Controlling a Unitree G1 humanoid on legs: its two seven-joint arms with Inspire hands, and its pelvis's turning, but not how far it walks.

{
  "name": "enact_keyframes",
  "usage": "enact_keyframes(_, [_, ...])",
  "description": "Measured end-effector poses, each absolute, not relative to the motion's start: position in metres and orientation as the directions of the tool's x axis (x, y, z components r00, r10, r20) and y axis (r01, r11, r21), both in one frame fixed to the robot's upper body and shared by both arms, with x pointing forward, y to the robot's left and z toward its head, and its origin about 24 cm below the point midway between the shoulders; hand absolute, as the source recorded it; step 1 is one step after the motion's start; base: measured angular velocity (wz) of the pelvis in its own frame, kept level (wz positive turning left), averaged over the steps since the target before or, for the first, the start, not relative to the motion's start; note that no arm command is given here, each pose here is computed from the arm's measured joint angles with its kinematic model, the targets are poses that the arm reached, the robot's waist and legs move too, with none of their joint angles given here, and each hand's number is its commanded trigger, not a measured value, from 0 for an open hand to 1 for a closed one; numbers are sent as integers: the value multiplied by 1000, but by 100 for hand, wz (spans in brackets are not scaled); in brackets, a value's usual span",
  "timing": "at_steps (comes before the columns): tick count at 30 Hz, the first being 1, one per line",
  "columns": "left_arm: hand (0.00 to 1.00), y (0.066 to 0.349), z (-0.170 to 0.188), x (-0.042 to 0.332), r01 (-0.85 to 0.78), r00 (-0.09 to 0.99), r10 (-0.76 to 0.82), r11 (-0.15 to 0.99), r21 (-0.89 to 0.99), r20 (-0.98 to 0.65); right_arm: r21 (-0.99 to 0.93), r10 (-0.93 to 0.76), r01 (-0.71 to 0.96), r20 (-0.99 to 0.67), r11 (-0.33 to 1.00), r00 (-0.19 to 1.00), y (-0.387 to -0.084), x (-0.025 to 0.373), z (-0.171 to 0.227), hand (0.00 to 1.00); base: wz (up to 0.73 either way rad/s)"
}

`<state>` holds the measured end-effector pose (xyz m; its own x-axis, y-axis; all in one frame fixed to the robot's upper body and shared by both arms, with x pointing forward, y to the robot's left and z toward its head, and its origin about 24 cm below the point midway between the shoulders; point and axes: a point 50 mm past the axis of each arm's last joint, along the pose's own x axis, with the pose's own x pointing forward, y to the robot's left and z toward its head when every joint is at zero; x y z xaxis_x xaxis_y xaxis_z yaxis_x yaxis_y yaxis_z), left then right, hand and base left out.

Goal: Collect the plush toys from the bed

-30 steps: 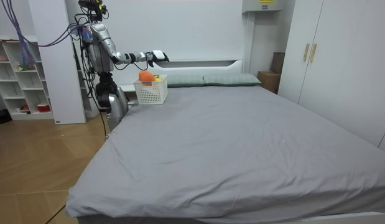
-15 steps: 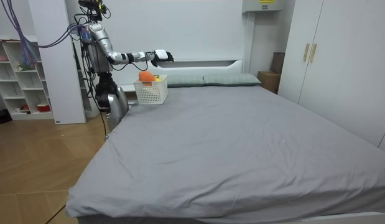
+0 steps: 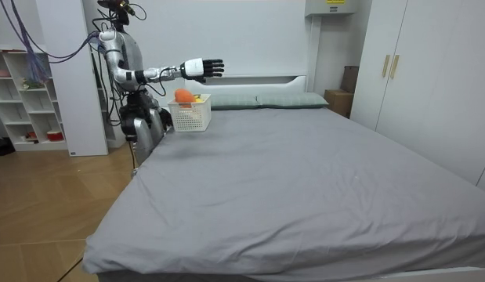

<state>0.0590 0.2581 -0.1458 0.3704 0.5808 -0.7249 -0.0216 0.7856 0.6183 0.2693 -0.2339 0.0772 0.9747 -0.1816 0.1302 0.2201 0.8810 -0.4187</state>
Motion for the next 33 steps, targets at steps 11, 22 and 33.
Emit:
enact_keyframes(11, [0, 261, -148, 38, -76, 293, 624, 771, 633, -725, -276, -418, 398, -15, 875, 908, -274, 227, 35, 0, -17])
enact_keyframes(22, [0, 261, -151, 20, -85, 249, 640, 762, 642, -727, -306, -601, 571, -664, 762, 446, -299, 99, -114, 0, -5])
enact_keyframes(33, [0, 262, -153, 1, -38, 187, 636, 766, 641, -749, -387, -409, 288, -913, 876, 17, -269, -25, -161, 0, -1])
